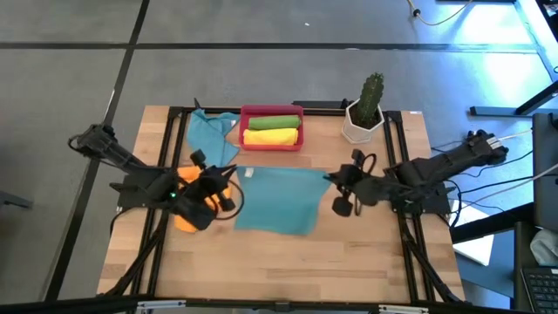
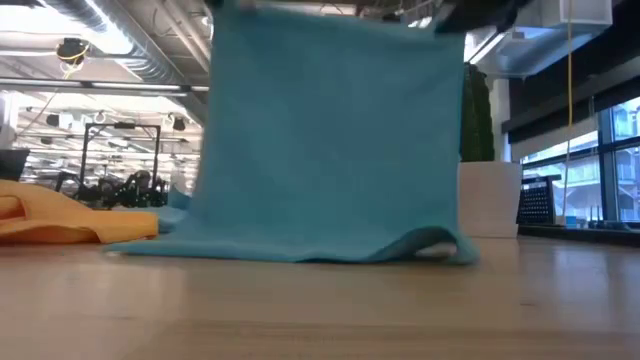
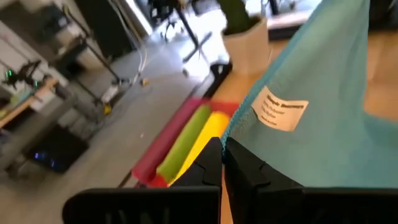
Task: Roll microfiber towels into tight, uniform cylinder then place into a basket
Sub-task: Roll the bottom blue towel
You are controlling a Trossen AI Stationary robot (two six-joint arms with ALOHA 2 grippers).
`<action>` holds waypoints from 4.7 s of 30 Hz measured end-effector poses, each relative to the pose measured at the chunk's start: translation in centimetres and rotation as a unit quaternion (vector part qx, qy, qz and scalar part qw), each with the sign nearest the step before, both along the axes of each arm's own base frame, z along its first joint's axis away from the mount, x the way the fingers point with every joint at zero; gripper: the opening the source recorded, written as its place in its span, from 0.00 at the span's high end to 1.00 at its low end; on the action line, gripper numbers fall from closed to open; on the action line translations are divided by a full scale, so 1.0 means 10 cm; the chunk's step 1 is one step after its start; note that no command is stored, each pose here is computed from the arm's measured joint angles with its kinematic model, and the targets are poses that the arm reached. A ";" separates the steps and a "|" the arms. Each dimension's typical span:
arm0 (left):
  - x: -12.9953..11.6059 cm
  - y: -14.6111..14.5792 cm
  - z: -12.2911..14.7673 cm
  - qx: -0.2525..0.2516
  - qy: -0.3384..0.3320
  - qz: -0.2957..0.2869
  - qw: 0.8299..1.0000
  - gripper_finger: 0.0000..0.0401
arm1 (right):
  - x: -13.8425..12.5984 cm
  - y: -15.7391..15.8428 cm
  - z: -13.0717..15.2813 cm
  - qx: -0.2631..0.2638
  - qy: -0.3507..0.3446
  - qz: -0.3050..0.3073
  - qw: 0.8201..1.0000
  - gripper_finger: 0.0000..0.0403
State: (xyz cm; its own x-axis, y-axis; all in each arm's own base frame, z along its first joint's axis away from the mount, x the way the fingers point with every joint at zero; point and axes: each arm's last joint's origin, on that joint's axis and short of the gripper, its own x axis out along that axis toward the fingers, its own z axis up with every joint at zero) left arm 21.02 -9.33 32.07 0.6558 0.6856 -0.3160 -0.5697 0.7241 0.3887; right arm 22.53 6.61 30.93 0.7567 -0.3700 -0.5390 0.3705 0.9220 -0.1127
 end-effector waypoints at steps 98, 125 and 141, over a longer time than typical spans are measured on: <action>0.19 0.49 -1.27 -0.089 0.163 -0.173 0.967 1.00 | 0.13 0.13 -1.15 0.081 0.031 0.196 0.977 0.99; -0.06 0.33 -1.71 -0.167 0.159 -0.238 0.944 0.80 | 0.43 0.67 -1.79 0.166 0.022 0.298 0.940 0.83; -0.11 0.36 -1.55 -0.179 0.116 -0.238 0.948 0.71 | 0.35 0.83 -1.77 0.169 0.018 0.330 0.929 0.56</action>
State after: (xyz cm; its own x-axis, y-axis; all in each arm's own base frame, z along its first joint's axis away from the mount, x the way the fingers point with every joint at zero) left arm 19.89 -5.78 16.61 0.7478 0.1516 -0.6463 -0.0750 0.9866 0.1447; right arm 26.07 14.94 13.19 0.7379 0.3623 -0.5694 -0.2856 0.9321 0.2229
